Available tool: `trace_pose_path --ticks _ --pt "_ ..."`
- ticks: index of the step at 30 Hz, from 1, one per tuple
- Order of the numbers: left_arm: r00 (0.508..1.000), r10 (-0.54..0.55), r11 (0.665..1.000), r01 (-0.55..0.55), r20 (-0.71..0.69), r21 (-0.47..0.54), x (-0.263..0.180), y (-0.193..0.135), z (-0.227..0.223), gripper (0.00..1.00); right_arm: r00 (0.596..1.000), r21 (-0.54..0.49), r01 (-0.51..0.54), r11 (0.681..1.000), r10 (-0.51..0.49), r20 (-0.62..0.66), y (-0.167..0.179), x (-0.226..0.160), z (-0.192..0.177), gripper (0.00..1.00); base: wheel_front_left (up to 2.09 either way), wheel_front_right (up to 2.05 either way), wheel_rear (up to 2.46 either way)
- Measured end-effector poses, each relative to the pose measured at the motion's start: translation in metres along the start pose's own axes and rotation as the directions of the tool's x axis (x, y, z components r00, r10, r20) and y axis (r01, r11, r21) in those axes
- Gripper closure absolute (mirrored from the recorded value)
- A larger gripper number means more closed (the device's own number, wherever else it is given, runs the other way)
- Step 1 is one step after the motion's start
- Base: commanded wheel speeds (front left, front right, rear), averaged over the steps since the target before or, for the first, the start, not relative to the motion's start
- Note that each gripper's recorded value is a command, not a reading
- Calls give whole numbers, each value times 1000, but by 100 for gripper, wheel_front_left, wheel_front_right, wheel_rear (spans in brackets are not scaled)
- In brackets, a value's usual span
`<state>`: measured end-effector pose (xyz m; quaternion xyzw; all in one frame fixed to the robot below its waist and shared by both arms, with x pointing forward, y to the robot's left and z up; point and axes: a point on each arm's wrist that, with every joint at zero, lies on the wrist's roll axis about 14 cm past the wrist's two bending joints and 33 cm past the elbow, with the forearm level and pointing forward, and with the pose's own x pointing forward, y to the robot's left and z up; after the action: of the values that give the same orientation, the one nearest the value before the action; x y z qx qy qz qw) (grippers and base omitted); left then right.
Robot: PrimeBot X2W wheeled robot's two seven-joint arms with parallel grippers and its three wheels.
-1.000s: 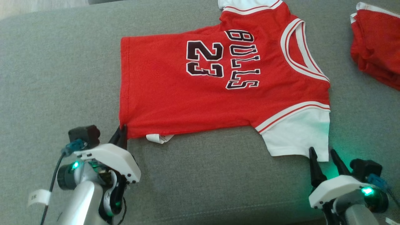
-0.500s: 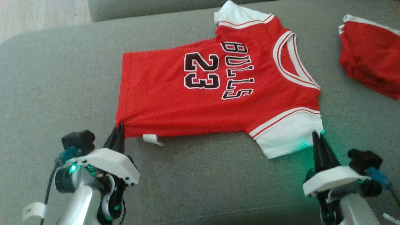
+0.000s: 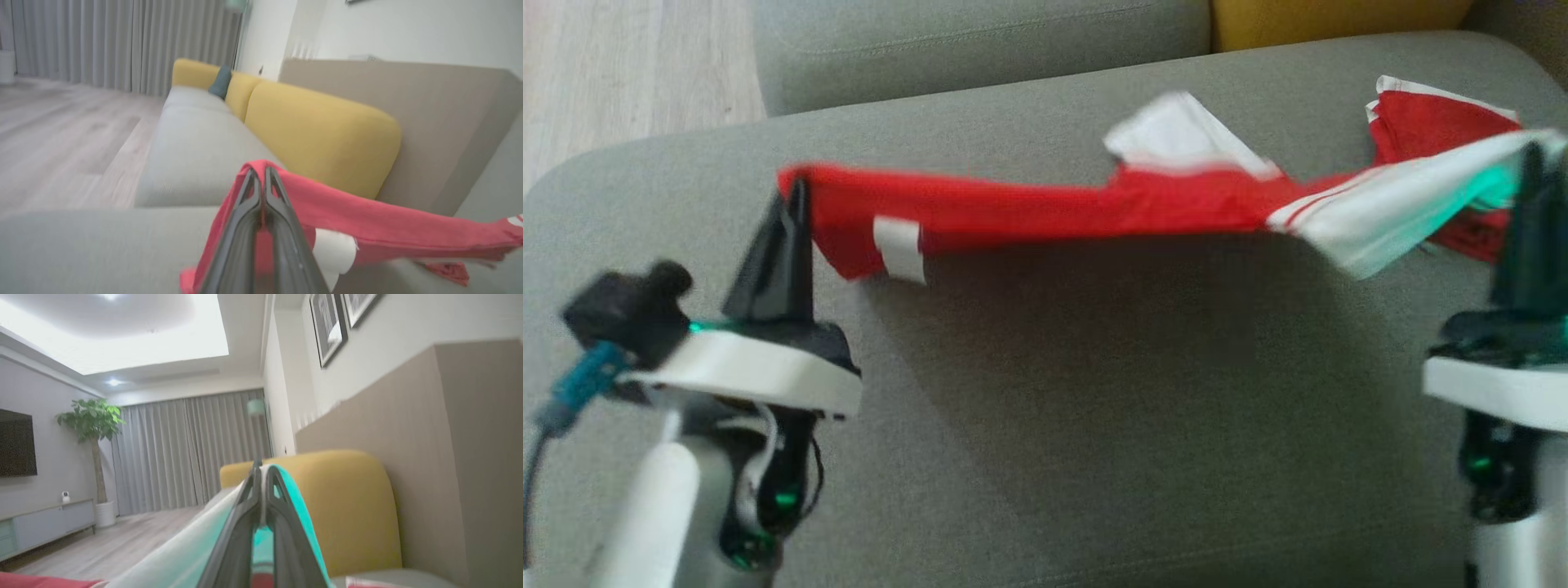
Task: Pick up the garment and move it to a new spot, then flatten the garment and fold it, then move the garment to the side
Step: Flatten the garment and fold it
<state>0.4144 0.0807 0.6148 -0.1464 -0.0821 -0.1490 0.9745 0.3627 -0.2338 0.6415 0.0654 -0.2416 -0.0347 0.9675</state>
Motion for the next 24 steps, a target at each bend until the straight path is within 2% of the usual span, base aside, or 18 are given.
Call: trace_pose_path --ticks 5,11,16,24 --pt "978 -120 991 108 172 75 6 -31 70 100 982 -57 -14 998 24 188 4 14 67 100 0 0 0" --pt "950 -222 969 189 220 161 18 -54 105 100 970 -74 -30 997 47 238 11 33 93 100 0 0 0" --pt "955 -233 962 199 183 184 52 -49 99 100 971 -80 -62 995 79 225 20 63 87 100 0 0 0" --pt "988 -143 964 127 54 233 142 4 57 100 987 -88 -141 986 147 64 39 153 15 100 0 0 0"
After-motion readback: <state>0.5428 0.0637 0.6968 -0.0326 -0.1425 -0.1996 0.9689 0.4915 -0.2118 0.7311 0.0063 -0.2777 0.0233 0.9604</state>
